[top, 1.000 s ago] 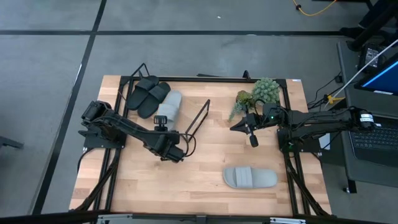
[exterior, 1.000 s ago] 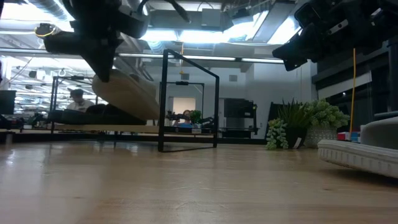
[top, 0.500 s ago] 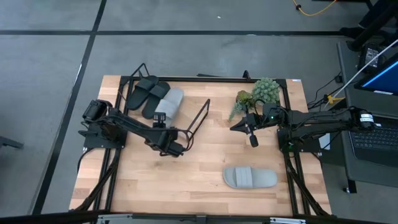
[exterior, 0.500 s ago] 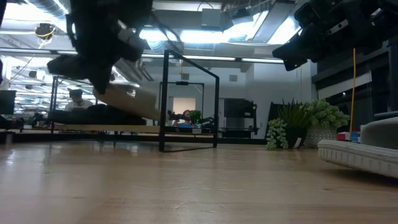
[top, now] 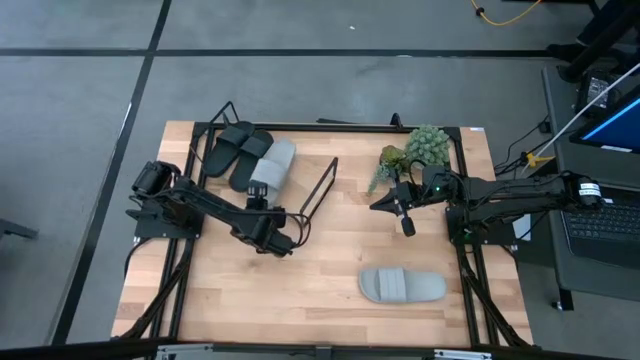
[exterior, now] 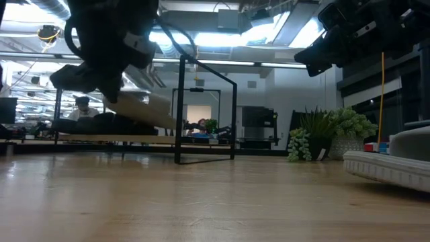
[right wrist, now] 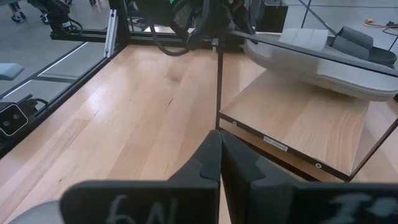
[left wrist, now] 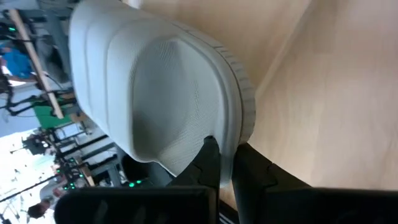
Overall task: Pick and place slides into the shelf
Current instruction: Put the top gray slipper on the shelf
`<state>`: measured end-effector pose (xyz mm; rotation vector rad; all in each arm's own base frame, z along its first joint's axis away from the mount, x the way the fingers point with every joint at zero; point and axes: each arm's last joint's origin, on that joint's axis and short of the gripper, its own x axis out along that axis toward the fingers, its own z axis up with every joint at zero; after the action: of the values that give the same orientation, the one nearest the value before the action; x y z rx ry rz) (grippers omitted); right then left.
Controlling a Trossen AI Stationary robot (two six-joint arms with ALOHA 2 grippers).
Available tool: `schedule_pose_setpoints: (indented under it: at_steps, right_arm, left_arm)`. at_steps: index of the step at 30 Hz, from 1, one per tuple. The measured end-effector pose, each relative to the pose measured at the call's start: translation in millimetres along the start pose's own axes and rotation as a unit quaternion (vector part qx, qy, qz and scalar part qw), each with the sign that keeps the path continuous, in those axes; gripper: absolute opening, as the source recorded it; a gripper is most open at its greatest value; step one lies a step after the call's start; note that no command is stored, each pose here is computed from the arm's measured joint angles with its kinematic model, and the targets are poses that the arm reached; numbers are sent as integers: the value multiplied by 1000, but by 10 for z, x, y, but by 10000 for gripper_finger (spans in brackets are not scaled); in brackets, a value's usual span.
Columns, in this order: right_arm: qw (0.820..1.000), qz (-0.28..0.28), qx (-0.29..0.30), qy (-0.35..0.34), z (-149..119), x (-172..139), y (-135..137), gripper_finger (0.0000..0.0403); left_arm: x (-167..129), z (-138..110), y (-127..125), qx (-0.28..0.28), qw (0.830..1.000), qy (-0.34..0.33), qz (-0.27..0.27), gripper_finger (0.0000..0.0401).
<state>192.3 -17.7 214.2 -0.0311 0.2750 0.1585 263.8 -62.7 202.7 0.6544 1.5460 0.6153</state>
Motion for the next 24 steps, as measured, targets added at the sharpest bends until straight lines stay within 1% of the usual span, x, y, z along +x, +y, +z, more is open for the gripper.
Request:
schedule_pose_setpoints:
  at_steps: [5, 11, 19, 22, 24]
  right_arm:
    - [1000, 0, 0, 0, 0, 0, 0, 6]
    - [1000, 0, 0, 0, 0, 0, 0, 6]
    - [1000, 0, 0, 0, 0, 0, 0, 6]
    - [1000, 0, 0, 0, 0, 0, 0, 6]
    - [1000, 0, 0, 0, 0, 0, 0, 6]
  left_arm:
    - [-99, 27, 37, -20, 999, -20, 18, 12]
    - [-129, 60, 49, -32, 999, -31, 13, 12]
    - [-136, 141, 2, -44, 997, -56, -26, 12]
    - [-128, 144, 2, -44, 997, -50, -40, 12]
    - [-110, 147, 9, -46, 996, -40, -58, 12]
